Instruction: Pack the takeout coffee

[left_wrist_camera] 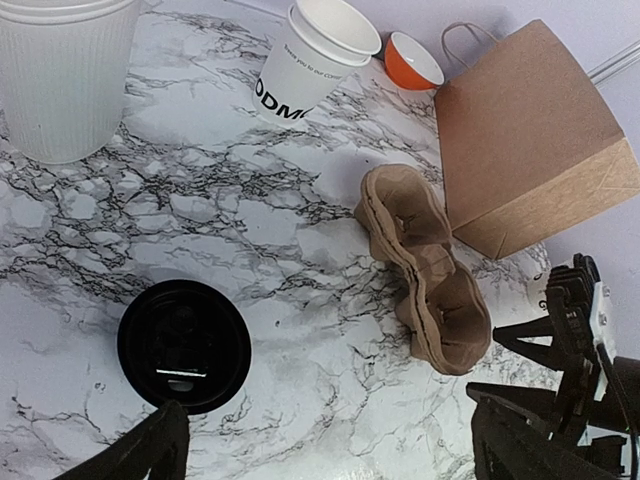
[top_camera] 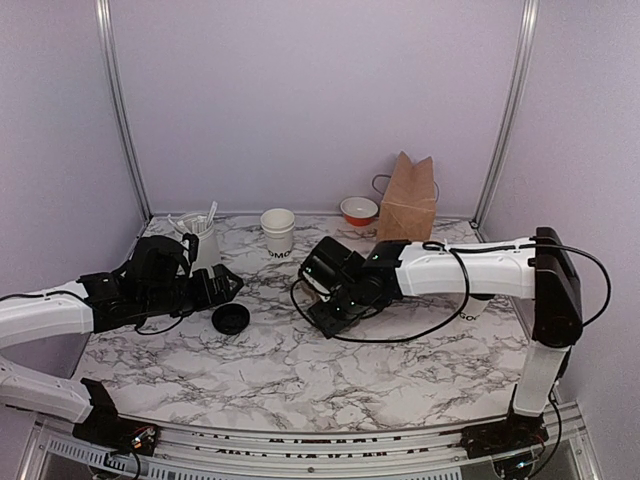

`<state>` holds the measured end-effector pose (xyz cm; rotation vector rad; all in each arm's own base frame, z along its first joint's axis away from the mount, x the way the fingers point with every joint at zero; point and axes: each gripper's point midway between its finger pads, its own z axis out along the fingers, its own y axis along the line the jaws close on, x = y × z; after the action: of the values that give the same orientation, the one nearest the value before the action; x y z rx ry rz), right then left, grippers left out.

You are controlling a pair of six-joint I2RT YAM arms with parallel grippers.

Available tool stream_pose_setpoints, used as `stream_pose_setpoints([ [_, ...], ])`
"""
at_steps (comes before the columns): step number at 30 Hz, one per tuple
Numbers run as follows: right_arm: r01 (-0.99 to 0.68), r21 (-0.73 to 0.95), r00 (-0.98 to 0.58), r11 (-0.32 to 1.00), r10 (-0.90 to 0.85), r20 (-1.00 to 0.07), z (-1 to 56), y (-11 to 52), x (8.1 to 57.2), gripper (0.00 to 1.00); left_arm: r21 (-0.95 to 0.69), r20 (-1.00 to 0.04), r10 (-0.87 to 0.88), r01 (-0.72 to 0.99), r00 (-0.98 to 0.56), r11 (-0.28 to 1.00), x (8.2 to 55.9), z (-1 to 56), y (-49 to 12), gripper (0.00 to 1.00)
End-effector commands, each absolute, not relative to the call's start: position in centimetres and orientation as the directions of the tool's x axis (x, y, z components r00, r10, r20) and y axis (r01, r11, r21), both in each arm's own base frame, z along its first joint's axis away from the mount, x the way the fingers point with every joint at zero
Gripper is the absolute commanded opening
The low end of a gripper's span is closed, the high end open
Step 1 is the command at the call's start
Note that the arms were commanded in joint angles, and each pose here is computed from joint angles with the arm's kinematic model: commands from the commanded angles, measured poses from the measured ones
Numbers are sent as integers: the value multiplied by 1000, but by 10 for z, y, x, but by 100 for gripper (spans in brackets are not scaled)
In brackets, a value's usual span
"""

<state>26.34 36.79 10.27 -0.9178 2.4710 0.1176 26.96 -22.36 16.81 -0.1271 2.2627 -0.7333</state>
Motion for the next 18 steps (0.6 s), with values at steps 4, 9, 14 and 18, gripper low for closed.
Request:
stream_pose_setpoints([
  [4, -715, -185, -554, 675, -707, -439, 89, 376, 262, 54, -548, -619, -295, 131, -727, 826, 270, 165, -226, 99],
  [9, -731, -200, -535, 652, -730, -424, 81, 381, 264, 47, -546, -618, -297, 125, -727, 829, 268, 163, -223, 99],
  [14, -725, -216, -536, 654, -733, -420, 80, 384, 269, 41, -546, -619, -300, 123, -725, 829, 267, 164, -222, 99],
  [18, -720, -221, -533, 658, -728, -431, 83, 386, 272, 37, -545, -621, -300, 124, -724, 829, 267, 164, -221, 99],
])
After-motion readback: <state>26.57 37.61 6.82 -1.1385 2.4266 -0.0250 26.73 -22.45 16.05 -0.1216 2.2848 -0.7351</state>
